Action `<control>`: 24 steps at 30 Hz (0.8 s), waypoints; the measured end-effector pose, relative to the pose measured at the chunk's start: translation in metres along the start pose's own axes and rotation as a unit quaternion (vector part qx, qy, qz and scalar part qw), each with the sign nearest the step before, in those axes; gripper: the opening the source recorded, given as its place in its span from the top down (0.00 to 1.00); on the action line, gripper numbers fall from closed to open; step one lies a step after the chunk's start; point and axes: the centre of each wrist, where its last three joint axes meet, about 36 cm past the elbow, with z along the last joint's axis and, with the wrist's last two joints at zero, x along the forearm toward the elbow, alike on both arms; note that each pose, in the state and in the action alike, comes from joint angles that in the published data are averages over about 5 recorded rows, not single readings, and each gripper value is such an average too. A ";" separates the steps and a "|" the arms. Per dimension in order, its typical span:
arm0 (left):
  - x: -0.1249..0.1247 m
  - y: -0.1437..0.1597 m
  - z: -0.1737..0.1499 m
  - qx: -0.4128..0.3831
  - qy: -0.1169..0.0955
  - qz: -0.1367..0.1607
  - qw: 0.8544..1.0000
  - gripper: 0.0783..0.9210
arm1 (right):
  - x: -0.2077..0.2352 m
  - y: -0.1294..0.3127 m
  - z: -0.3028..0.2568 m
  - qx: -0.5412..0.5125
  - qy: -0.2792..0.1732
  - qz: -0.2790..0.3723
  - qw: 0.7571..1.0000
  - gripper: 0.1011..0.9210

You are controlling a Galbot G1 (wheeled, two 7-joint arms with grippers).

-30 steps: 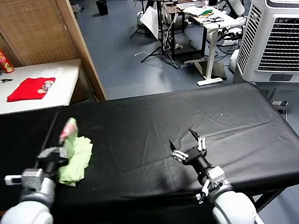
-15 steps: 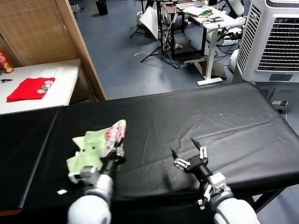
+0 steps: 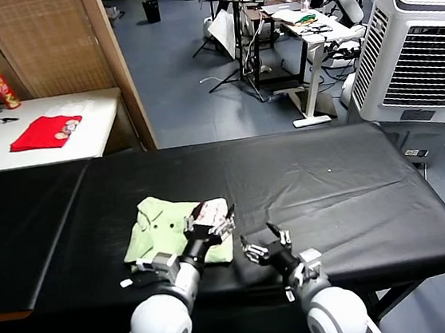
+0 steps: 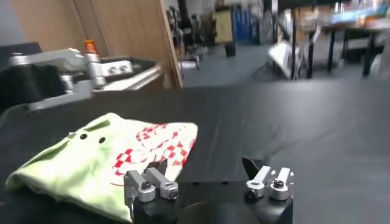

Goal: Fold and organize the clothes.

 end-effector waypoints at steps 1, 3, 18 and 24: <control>0.001 0.003 0.000 -0.003 0.000 -0.003 1.000 0.15 | -0.005 0.002 -0.001 -0.013 0.008 -0.005 1.000 0.15; 0.005 0.009 0.000 -0.009 0.000 -0.009 1.000 0.15 | -0.015 0.007 -0.003 -0.034 0.026 -0.015 0.999 0.15; 0.044 0.045 -0.014 -0.031 -0.023 -0.055 0.998 0.15 | -0.059 0.020 0.004 -0.051 0.066 -0.031 0.996 0.83; 0.054 0.056 -0.012 -0.037 -0.032 -0.075 0.996 0.15 | -0.047 -0.005 0.004 0.020 0.016 -0.013 1.000 0.97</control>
